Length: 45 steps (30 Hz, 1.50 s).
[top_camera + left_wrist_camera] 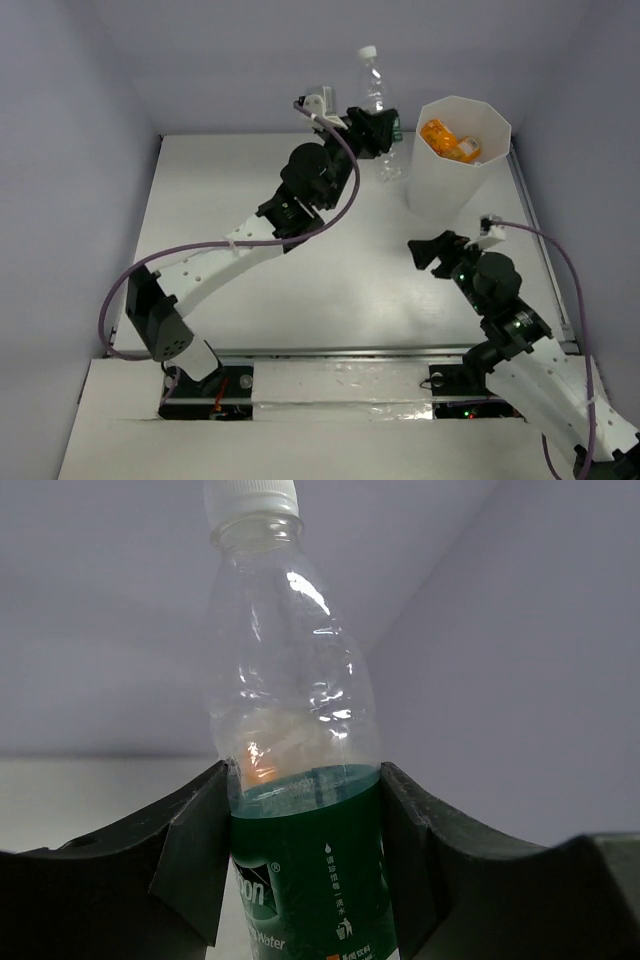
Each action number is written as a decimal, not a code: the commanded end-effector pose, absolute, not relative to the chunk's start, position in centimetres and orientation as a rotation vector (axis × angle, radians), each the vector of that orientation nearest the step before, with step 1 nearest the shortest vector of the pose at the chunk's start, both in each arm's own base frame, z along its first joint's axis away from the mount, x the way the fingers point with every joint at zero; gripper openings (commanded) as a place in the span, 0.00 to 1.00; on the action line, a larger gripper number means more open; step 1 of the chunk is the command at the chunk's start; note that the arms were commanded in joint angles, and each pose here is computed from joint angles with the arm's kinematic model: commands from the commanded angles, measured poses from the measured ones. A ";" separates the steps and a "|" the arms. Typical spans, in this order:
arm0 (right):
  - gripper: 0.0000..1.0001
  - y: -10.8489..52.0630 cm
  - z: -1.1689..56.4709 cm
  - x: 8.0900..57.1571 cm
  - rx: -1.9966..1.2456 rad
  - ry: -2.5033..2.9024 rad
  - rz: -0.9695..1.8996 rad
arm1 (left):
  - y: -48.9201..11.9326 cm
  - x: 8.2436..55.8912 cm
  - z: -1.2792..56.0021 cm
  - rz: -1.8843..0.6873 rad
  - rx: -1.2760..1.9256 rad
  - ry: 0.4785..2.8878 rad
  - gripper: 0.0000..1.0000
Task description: Put the plastic bottles in the bin
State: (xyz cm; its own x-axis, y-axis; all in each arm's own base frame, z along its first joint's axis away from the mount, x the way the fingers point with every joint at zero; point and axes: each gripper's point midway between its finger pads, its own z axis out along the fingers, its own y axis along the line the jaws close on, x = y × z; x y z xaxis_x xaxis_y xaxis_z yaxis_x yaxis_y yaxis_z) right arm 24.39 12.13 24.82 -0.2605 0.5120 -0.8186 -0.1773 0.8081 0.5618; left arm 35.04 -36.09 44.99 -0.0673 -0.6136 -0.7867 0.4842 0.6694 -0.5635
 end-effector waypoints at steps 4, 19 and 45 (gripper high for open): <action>0.78 17.9 20.5 22.1 0.080 1.818 0.978 | -40.8 36.5 52.7 -0.944 0.033 1.139 0.36; 0.39 20.2 17.3 18.9 -0.053 1.910 1.089 | -47.6 45.2 52.8 -1.071 -0.020 0.921 0.38; 0.39 20.5 17.7 19.2 -0.063 1.904 1.061 | -50.6 47.9 45.5 -1.100 0.033 0.957 0.91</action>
State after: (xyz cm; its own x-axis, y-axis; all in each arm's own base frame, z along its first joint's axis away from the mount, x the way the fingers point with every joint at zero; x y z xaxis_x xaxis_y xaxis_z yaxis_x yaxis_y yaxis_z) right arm 18.70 20.09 15.54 -0.6197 0.3373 -0.7086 -0.3940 0.6472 0.6526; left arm 49.76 -51.48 41.42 0.0657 -0.6989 -0.7122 0.7150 0.5308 -0.4549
